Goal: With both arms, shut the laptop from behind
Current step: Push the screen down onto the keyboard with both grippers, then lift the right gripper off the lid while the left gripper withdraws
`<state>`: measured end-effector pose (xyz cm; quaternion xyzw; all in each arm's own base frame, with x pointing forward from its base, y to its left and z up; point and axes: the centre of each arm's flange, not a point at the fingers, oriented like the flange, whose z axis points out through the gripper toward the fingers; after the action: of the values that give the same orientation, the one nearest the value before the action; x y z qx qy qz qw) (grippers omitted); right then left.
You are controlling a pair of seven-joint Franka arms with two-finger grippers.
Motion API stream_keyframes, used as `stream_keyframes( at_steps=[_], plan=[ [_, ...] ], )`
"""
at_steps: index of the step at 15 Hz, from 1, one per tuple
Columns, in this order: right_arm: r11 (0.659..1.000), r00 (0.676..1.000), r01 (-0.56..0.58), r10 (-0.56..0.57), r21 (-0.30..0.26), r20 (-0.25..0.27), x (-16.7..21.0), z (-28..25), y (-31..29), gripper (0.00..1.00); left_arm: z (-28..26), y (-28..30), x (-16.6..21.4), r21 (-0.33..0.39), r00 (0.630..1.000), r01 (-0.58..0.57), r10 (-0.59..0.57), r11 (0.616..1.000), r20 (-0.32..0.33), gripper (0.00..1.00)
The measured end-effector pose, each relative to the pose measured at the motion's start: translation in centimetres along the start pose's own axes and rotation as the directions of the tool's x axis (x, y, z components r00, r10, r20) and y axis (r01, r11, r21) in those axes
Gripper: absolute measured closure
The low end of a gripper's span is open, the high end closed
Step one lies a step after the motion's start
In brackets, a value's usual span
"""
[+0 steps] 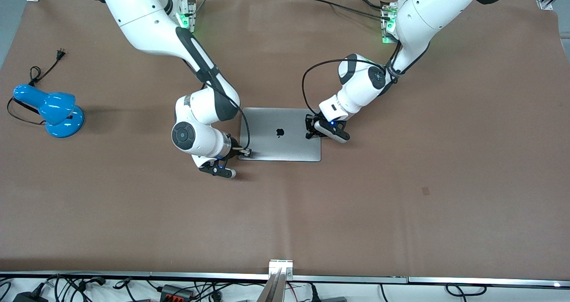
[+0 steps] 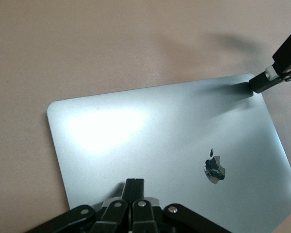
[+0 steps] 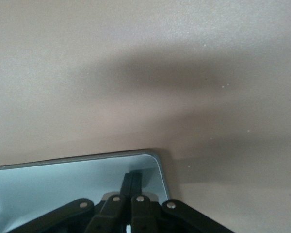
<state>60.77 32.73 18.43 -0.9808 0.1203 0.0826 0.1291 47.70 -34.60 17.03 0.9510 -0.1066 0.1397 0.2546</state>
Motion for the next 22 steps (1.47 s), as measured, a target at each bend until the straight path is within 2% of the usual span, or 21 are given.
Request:
stream_keyframes(
  at_steps=[5,10,14,16,19,22],
  plan=[
    [1.000,0.998,0.024,-0.024,0.001,-0.054,1.3,-1.7,-0.6,0.99,0.4,-0.4,-0.2,0.002,1.000,0.007,-0.007,1.000,0.006,0.99],
    [0.999,0.998,0.024,-0.026,-0.043,-0.051,3.6,-11.8,-0.3,0.99,0.3,-0.5,0.0,0.002,1.000,0.009,-0.009,1.000,0.001,0.99],
    [0.992,0.996,0.048,-0.057,-0.119,-0.068,2.8,-18.6,0.8,0.99,-0.1,-0.4,1.2,-0.006,1.000,0.012,-0.012,1.000,0.008,0.99],
    [0.988,0.996,0.051,-0.061,-0.149,-0.064,2.3,-21.0,1.4,0.99,-0.6,0.2,2.9,-0.026,1.000,0.010,-0.010,1.000,0.019,0.99],
    [0.981,0.997,0.044,-0.053,-0.188,-0.046,1.8,-24.7,3.2,0.99,-2.5,1.0,7.6,-0.075,0.999,0.017,-0.014,0.997,0.036,0.99],
    [0.974,0.998,0.058,-0.065,-0.218,-0.025,1.0,-28.6,4.1,0.99,-5.0,0.7,11.9,-0.124,0.992,0.014,0.002,0.992,0.124,0.99]
  ],
)
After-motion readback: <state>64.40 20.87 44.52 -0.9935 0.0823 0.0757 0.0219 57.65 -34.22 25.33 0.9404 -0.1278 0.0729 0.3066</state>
